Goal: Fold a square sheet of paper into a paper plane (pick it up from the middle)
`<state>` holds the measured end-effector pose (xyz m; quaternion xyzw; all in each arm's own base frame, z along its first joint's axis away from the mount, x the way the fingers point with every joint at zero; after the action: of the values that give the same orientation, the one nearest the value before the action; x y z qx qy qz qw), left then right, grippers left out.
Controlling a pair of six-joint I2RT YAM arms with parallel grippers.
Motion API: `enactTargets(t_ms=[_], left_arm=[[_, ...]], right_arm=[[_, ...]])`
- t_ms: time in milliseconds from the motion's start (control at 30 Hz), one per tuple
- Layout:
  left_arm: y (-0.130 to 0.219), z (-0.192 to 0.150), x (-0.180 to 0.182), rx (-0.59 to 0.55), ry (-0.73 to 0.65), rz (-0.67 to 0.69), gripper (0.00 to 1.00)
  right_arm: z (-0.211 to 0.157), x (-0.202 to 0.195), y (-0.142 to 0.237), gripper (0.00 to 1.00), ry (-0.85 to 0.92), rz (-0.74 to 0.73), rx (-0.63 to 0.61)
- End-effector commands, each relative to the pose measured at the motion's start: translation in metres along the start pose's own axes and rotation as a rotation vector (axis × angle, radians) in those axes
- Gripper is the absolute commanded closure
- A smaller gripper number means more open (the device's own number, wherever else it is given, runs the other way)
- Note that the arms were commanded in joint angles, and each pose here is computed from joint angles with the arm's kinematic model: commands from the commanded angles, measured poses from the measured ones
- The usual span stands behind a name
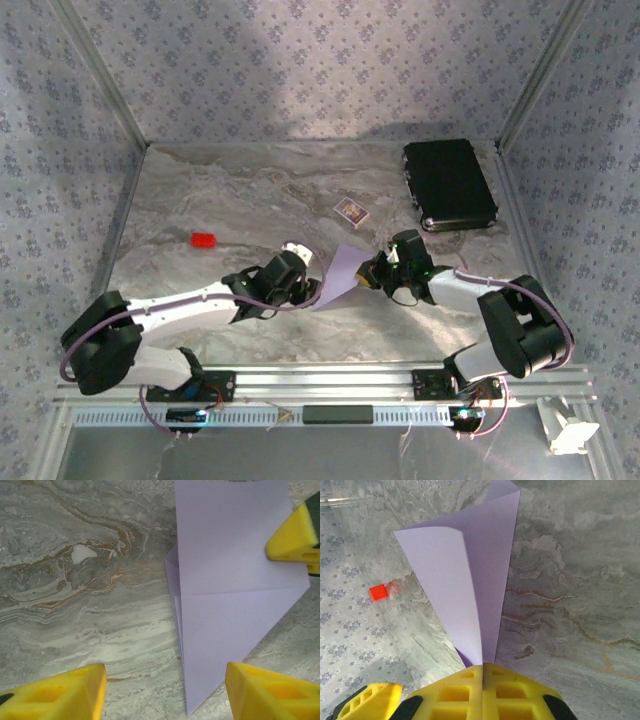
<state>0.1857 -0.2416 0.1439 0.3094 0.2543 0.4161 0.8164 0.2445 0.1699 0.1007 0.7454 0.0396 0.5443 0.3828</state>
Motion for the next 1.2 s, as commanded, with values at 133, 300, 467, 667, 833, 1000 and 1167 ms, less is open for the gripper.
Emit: enactTargets(t_ms=[133,300,467,667,833,1000,1167], left_arm=[[0.011,0.0,-0.015,-0.049,-0.027,-0.183,0.37],[0.011,-0.01,-0.02,-0.094,-0.069,-0.224,0.37],[0.008,-0.009,-0.027,-0.096,-0.123,-0.242,0.36],[-0.006,-0.016,-0.046,-0.037,-0.216,-0.256,0.35],[-0.019,-0.015,-0.052,0.004,-0.27,-0.186,0.35],[-0.029,-0.015,-0.051,0.032,-0.324,-0.142,0.37],[-0.033,-0.018,-0.054,0.086,-0.355,-0.149,0.38]], right_arm=[[-0.008,-0.005,-0.002,0.96,-0.063,-0.035,-0.025],[-0.011,-0.005,-0.004,0.97,-0.065,-0.039,-0.031],[-0.011,-0.004,-0.004,0.97,-0.062,-0.038,-0.038],[-0.011,-0.002,-0.005,0.97,-0.062,-0.038,-0.038],[-0.011,0.0,-0.006,0.97,-0.054,-0.029,-0.034],[-0.01,0.002,-0.005,0.97,-0.05,-0.024,-0.03],[-0.009,0.004,-0.005,0.97,-0.049,-0.025,-0.031]])
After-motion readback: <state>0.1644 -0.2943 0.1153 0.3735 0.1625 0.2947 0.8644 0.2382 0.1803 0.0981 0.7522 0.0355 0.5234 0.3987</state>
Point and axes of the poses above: each hand's point on the last joint's axis, 136 mm out from that joint toward the fingers, its own y axis back along the fingers, its own x axis along the line the jaws close on, z = x × y, the point moved 7 cm from there along y, back along the fingers, and after that the axes turned 3 degrees about -y, right-handed, at the moved point
